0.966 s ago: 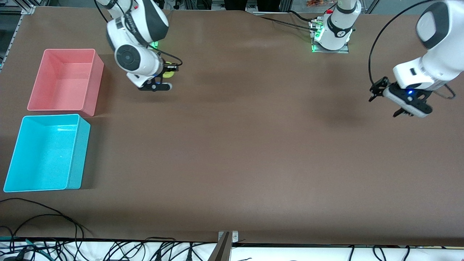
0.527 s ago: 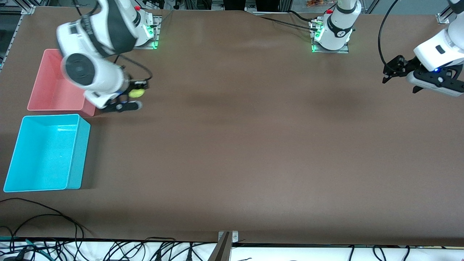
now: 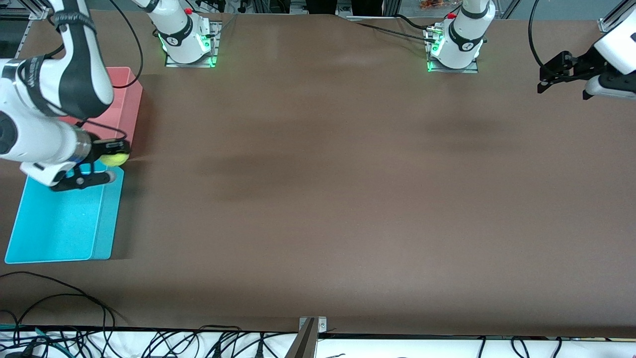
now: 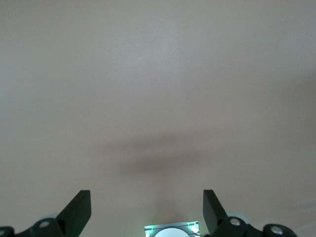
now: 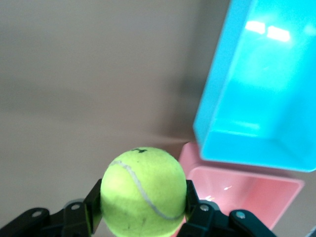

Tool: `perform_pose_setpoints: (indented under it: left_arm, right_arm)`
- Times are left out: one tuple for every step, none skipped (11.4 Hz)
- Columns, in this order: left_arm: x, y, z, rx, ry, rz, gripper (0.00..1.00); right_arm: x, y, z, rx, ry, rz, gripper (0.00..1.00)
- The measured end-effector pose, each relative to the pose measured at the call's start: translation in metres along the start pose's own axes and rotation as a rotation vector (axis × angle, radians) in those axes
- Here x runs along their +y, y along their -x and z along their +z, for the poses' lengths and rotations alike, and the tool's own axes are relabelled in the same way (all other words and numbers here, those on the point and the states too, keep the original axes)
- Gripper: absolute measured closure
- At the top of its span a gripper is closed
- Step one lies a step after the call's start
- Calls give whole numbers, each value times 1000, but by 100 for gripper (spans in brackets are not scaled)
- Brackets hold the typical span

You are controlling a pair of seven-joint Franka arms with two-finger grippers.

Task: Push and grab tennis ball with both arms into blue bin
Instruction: 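Carry the ball over the blue bin while the left gripper returns, then lower the right gripper into the blue bin and open it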

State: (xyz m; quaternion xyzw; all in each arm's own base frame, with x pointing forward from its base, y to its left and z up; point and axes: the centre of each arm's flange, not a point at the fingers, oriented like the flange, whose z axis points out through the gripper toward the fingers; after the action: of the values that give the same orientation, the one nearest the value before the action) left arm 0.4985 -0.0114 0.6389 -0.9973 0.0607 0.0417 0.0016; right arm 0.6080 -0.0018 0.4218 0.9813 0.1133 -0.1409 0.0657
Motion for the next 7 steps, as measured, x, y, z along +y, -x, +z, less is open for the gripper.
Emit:
perform_pose_setpoints:
  left_arm:
    - [3,-1,-5,7,-1,-25,0]
    - [6,-5,-12,20,-1,-37,0]
    - [12,-8,-18,27,0,-32,0]
    - [16,-11,-22,31,2,-34,0]
    - [17,-13,-23,29,5,-40,0]
    - [15,-15,-21,23,7,-46,0]
    - [11,-17,-19,13,10,-54,0]
  right_arm:
    - [17,-7,6,26,30,-28,34]
    - [36,-13,14,51,50,-59,34]
    - [56,-16,25,61,59,-81,34]
    - [83,-15,39,64,60,-111,34]
    - [112,-12,54,64,57,-146,34]
    - [137,-9,71,68,42,-174,34]
    - [154,-8,87,79,15,-199,34]
